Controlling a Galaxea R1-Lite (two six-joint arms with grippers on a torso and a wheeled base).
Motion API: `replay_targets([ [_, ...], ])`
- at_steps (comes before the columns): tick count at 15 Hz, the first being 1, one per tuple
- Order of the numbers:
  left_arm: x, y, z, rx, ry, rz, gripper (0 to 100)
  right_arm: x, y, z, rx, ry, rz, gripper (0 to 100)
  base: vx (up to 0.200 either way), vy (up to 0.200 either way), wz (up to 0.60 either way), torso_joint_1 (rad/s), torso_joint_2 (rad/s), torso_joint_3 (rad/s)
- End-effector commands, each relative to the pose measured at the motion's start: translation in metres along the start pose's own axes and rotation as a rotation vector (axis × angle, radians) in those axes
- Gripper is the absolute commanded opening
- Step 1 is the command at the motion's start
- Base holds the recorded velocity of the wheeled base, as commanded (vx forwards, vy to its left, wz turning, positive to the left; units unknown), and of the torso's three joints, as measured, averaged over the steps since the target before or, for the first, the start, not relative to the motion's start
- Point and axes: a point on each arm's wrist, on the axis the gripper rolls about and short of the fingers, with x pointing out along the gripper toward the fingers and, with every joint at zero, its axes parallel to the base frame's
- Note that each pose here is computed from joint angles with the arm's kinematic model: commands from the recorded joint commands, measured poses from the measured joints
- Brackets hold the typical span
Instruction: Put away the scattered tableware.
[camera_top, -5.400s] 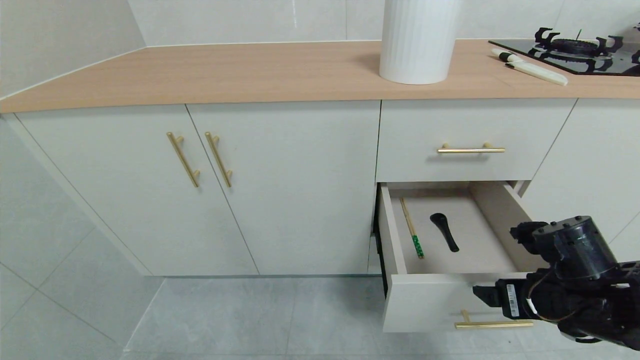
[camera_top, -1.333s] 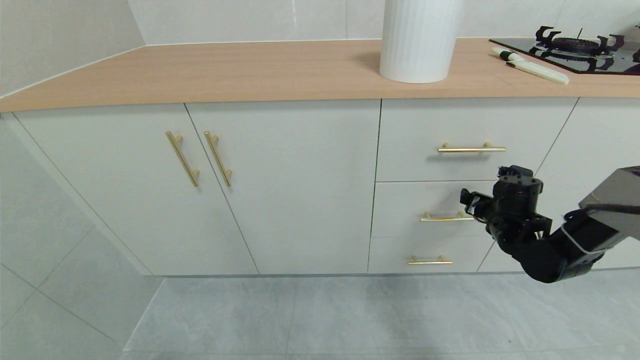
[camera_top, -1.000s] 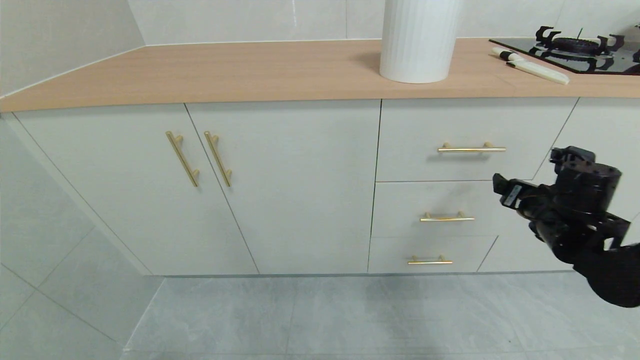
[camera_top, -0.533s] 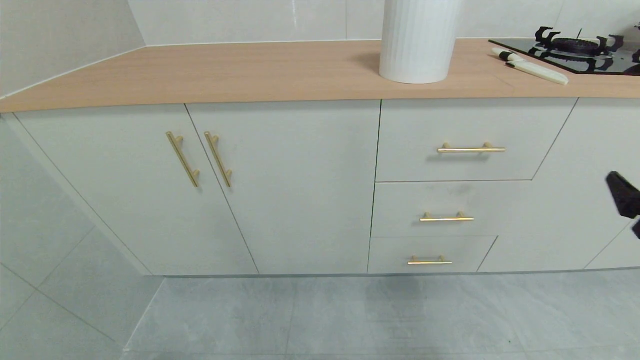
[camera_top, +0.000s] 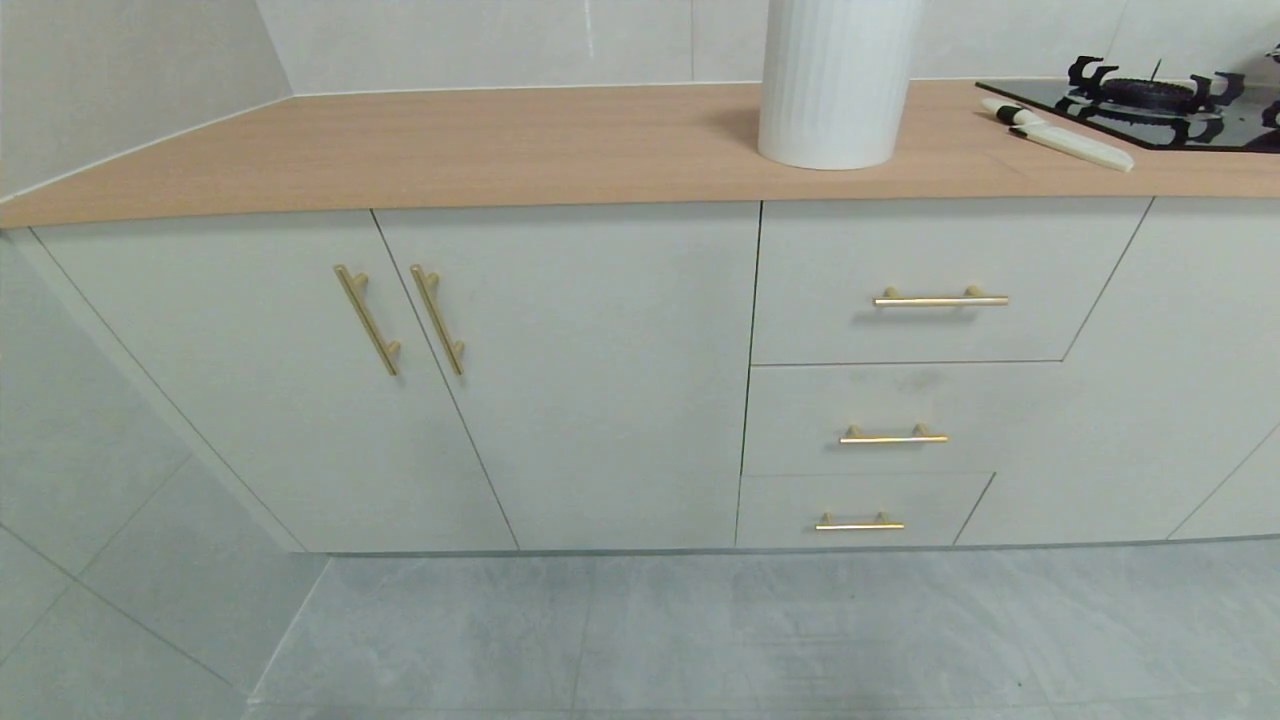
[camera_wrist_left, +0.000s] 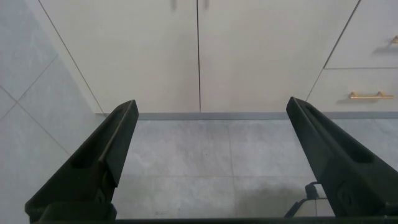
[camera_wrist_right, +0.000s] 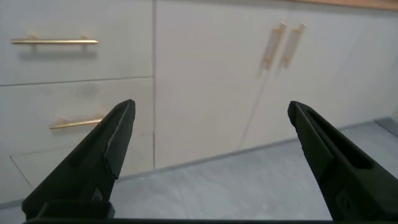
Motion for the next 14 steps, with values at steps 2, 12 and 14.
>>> replay_targets([
  [2, 0.0, 0.0, 0.0, 0.0, 0.001, 0.001, 100, -0.027, -0.015, 0.004, 0.093, -0.128, -0.117, 100, 0.0, 0.0, 0.0, 0.0, 0.0, 0.0],
  [12, 0.0, 0.0, 0.0, 0.0, 0.001, 0.001, 100, -0.021, 0.016, -0.086, 0.027, 0.043, 0.206, 100, 0.0, 0.0, 0.0, 0.0, 0.0, 0.0],
  [14, 0.0, 0.0, 0.0, 0.0, 0.001, 0.001, 100, -0.022, 0.018, -0.091, 0.073, 0.092, 0.273, 100, 0.0, 0.0, 0.0, 0.0, 0.0, 0.0],
])
